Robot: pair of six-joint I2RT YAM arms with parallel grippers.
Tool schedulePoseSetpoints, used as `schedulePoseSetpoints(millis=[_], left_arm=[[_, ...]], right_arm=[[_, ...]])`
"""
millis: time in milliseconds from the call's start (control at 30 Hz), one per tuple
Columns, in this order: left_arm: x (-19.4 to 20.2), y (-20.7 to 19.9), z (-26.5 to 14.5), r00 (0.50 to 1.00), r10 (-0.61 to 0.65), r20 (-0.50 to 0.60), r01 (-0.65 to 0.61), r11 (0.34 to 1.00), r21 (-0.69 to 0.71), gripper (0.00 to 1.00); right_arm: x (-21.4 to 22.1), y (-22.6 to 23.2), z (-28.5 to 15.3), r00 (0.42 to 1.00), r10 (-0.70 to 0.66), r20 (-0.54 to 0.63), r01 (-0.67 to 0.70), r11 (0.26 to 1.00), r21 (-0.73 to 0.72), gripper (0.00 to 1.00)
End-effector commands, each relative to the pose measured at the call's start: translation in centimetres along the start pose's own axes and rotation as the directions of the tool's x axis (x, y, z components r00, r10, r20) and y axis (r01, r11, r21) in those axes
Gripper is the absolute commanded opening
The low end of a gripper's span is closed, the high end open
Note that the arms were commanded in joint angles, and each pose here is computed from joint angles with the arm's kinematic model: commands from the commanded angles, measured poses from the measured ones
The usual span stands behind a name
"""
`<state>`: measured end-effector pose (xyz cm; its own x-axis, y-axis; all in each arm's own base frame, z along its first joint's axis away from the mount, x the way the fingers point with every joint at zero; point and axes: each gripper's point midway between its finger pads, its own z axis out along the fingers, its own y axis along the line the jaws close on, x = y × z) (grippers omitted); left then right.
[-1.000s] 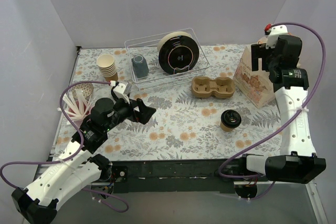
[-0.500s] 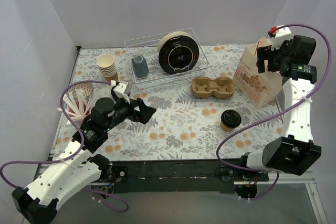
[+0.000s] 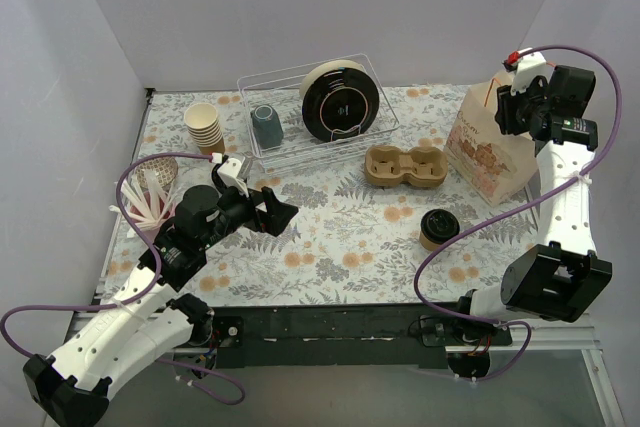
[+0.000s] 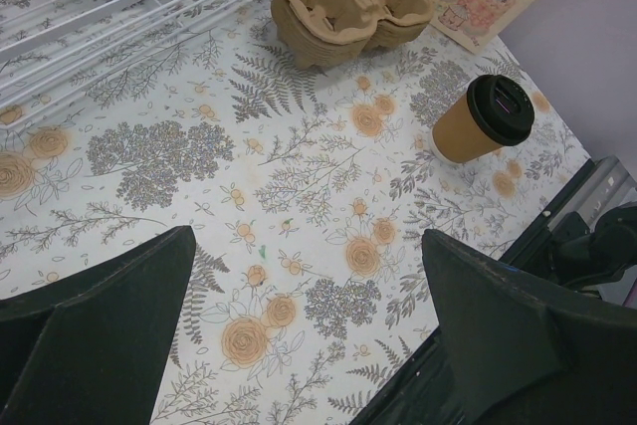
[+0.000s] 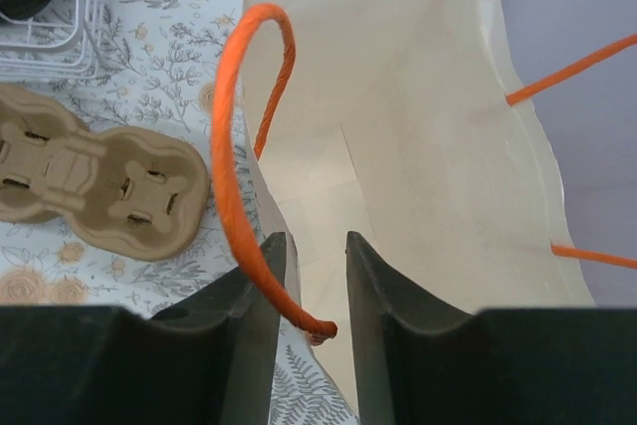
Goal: Pack the takeout coffee
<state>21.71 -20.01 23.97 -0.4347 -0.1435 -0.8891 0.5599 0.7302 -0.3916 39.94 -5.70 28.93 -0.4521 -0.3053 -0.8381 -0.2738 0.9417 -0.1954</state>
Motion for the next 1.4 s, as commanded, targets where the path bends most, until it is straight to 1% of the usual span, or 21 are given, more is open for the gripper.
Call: schedulePoseSetpoints(millis=[0, 233, 333, 400, 467, 767, 1033, 1133, 1167, 1233, 1267, 1300, 1333, 1367], left_arm=[[-0.5, 0.0, -0.2, 1.0, 0.012, 0.019, -0.012, 1.0, 0.002, 0.98], [-0.3, -0.1, -0.1, 1.0, 0.013, 0.012, -0.013, 1.0, 0.004, 0.98], [-0.2, 0.0, 0.0, 1.0, 0.013, 0.008, -0.013, 1.0, 0.002, 0.98], [-0.2, 0.1, 0.1, 1.0, 0.012, 0.007, -0.012, 1.0, -0.001, 0.98], [-0.2, 0.1, 0.1, 1.0, 0.012, 0.005, -0.012, 1.0, 0.0, 0.98], [-0.2, 0.0, 0.0, 1.0, 0.013, 0.008, -0.013, 1.0, 0.001, 0.98], [-0.2, 0.1, 0.1, 1.0, 0.013, 0.006, -0.013, 1.0, -0.002, 0.98], [-0.2, 0.1, 0.1, 1.0, 0.013, 0.006, -0.013, 1.0, -0.003, 0.98], [-0.2, 0.1, 0.1, 1.0, 0.014, 0.008, -0.014, 1.0, -0.003, 0.98], [-0.2, 0.2, 0.1, 1.0, 0.013, 0.007, -0.013, 1.0, -0.006, 0.98], [-0.2, 0.2, 0.1, 1.0, 0.015, 0.006, -0.015, 1.0, -0.006, 0.98], [-0.2, 0.2, 0.1, 1.0, 0.015, 0.005, -0.015, 1.0, -0.005, 0.98], [-0.2, 0.2, 0.1, 1.0, 0.016, 0.006, -0.016, 1.0, -0.006, 0.98], [-0.2, 0.2, 0.1, 1.0, 0.016, 0.007, -0.016, 1.0, -0.006, 0.98]], right_arm=[[-1.2, -1.4, -0.1, 0.998, -0.038, 0.047, 0.035, 0.997, 0.066, 0.36], [-0.7, -0.9, 0.6, 0.998, -0.048, 0.035, 0.047, 0.999, 0.022, 0.37], [-0.7, -1.1, 0.6, 0.998, -0.048, 0.033, 0.047, 0.998, 0.032, 0.37], [-1.2, -1.0, 0.6, 0.997, -0.048, 0.053, 0.046, 0.999, 0.028, 0.36], [-1.2, -0.9, 0.6, 0.998, -0.039, 0.053, 0.038, 0.999, 0.019, 0.39], [-0.3, -0.2, 1.2, 0.999, -0.022, 0.033, 0.023, 1.0, -0.019, 0.41], [0.0, -0.2, 1.7, 1.0, -0.016, 0.021, 0.016, 0.999, -0.029, 0.39], [0.0, -0.3, 1.8, 1.0, -0.021, 0.021, 0.022, 0.999, -0.027, 0.34], [-0.3, -0.5, 1.7, 0.999, -0.025, 0.028, 0.025, 1.0, -0.018, 0.27], [-1.4, -0.8, 1.3, 0.998, -0.036, 0.053, 0.036, 0.999, -0.007, 0.18], [-1.9, -1.0, 1.0, 0.997, -0.046, 0.064, 0.046, 0.999, 0.003, 0.09], [-2.3, -1.1, 0.8, 0.996, -0.051, 0.072, 0.051, 0.999, 0.009, 0.04], [-3.2, -1.4, 0.4, 0.994, -0.064, 0.092, 0.062, 0.998, 0.024, 0.01], [-3.7, -1.7, -0.3, 0.991, -0.084, 0.105, 0.079, 0.996, 0.045, 0.01]])
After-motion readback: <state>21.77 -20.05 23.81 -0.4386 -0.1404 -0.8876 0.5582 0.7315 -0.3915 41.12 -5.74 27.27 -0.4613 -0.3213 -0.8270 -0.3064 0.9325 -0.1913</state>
